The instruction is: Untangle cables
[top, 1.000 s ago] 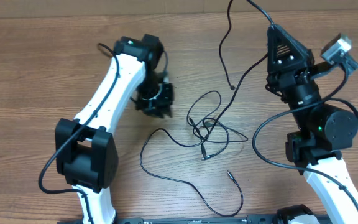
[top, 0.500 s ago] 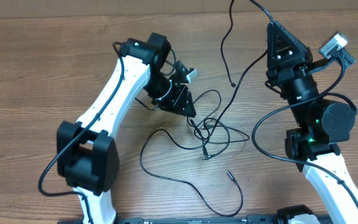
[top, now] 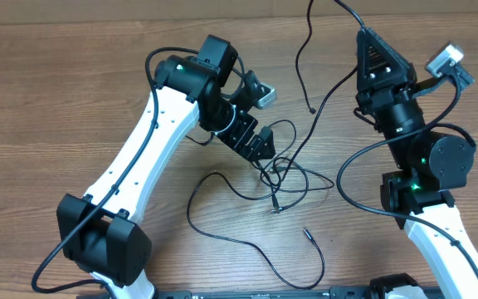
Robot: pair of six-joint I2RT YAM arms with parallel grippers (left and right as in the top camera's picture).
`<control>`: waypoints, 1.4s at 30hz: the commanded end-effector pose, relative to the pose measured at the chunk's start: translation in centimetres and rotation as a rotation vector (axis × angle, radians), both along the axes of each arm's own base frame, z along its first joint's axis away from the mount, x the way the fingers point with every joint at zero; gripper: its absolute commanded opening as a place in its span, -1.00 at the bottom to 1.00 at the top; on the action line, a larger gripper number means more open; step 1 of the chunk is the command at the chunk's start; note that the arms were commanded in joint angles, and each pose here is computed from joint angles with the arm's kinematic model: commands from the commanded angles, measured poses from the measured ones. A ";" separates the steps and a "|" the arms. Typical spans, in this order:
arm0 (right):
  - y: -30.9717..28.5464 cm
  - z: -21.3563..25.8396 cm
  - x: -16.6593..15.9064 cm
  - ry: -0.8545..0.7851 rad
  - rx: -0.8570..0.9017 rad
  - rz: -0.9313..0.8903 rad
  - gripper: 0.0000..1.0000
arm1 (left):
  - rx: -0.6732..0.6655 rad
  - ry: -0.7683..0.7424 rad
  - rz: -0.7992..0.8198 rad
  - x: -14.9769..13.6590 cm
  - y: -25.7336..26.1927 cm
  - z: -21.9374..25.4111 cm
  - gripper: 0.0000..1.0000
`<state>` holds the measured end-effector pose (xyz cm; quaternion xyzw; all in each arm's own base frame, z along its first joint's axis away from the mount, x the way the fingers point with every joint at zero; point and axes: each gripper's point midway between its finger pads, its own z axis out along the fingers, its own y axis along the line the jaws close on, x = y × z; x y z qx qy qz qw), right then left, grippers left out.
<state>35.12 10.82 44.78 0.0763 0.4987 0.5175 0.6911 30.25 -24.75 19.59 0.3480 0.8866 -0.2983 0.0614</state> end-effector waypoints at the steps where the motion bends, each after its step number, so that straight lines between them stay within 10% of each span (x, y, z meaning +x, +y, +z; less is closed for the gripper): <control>1: -0.3 1.2 -0.1 -0.010 0.010 -0.004 -0.92 | -0.132 -0.023 -0.098 -0.9 -1.8 1.8 1.00; 42: -2.1 0.7 0.8 0.034 0.054 -0.041 -0.92 | -0.155 -0.271 -0.421 -3.3 -8.2 0.6 1.00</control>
